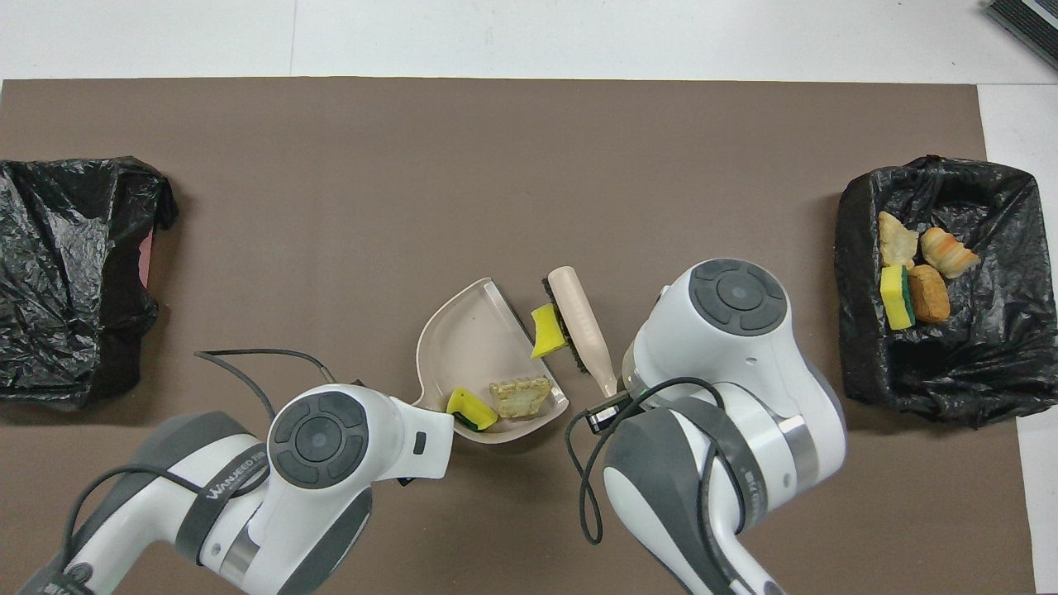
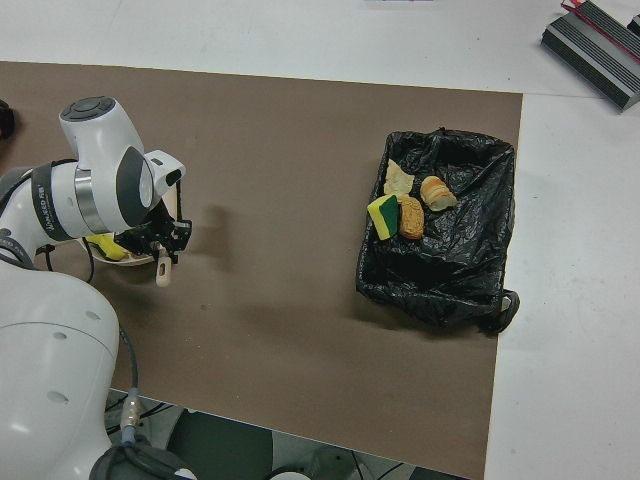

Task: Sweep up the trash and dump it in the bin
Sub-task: 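Brush the remaining pieces into the dustpan held by the left gripper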

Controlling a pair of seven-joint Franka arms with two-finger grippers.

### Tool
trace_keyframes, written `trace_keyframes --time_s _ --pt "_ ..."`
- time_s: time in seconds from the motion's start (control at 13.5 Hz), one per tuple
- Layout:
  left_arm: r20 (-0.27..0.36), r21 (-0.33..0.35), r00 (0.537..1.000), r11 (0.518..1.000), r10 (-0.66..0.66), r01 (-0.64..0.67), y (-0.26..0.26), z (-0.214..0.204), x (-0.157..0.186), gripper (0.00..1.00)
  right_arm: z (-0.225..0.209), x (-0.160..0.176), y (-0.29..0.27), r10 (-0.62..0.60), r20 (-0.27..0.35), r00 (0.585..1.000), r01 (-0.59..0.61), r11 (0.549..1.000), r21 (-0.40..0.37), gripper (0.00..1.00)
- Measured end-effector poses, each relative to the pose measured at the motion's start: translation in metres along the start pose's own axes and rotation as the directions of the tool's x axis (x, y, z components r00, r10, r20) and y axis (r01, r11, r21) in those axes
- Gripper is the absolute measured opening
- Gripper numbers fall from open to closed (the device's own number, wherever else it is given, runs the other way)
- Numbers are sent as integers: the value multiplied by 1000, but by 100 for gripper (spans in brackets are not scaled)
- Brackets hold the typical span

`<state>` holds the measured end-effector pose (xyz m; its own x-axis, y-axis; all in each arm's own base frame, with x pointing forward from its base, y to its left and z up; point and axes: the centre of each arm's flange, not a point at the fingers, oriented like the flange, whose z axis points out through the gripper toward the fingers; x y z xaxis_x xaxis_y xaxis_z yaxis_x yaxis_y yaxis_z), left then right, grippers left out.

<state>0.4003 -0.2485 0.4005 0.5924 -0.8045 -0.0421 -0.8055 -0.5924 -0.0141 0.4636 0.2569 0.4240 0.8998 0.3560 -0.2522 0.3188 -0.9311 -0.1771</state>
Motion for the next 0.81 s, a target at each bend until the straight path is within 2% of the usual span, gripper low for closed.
trace_keyframes --time_s 0.22,0.52,0.81 --pt "-7 4 1000 1000 -12 12 -4 -8 -5 33 4 2 -10 2 -25 1000 -2 1000 -3 26" --pt "-1 -19 1000 1000 -14 14 1 2 -2 33 18 9 -35 79 -89 993 -80 997 -1 26" --pt "-4 -39 1000 999 -25 25 2 11 3 33 56 10 -52 70 -55 996 -72 997 -21 26"
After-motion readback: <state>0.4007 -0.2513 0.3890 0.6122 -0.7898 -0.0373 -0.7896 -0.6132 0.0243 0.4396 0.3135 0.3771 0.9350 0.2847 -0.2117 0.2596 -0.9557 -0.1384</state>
